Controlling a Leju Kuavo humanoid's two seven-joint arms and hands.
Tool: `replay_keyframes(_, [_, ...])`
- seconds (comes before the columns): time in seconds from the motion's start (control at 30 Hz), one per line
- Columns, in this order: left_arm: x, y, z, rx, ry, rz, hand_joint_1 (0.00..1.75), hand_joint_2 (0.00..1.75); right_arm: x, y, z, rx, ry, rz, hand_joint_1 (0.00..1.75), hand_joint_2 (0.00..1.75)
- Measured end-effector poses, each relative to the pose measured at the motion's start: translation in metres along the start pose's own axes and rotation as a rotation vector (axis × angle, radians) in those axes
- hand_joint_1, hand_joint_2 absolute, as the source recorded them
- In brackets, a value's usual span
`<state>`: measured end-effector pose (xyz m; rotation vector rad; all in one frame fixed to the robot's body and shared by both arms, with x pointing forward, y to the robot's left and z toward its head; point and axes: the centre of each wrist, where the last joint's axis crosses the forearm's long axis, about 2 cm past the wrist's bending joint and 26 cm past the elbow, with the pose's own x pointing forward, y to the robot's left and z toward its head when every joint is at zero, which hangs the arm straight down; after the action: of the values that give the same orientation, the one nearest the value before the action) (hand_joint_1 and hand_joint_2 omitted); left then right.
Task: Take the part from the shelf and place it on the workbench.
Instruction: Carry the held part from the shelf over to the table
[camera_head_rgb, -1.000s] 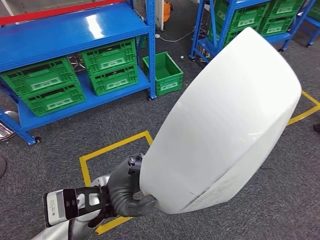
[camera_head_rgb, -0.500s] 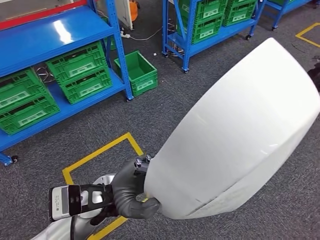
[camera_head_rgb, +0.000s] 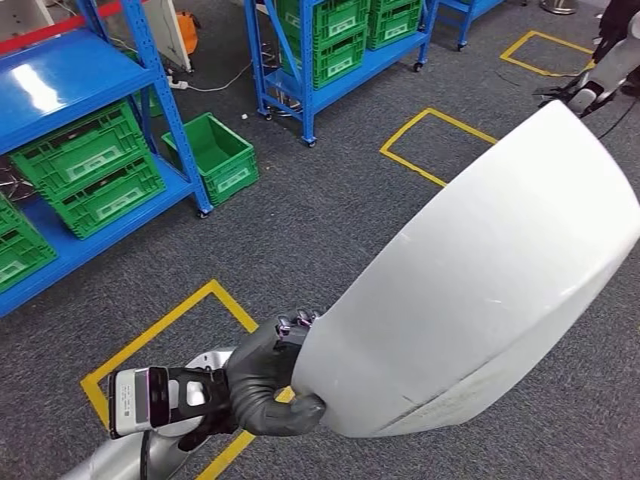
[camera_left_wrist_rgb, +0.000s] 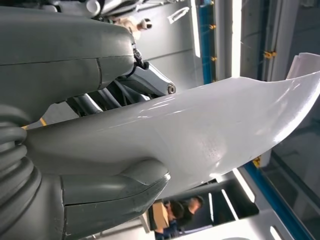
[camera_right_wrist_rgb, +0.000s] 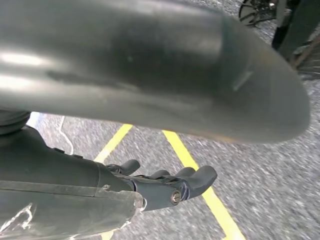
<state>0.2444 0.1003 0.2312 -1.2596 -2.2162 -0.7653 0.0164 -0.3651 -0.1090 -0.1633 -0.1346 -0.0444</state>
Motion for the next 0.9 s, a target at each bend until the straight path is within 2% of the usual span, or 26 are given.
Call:
replay_keyframes(0.37, [-0.0025, 0.0001, -0.0026, -0.008, 0.001, 0.007, 1.75, 1.75, 0.0021, 0.0052, 0.0, 0.006, 0.005, -0.083, 0.0, 0.0])
replay_keyframes(0.9, [-0.0036, 0.0011, 0.0009, -0.008, -0.007, 0.011, 1.75, 1.75, 0.0013, 0.0064, 0.0001, 0.011, 0.03, -0.073, 0.0, 0.0])
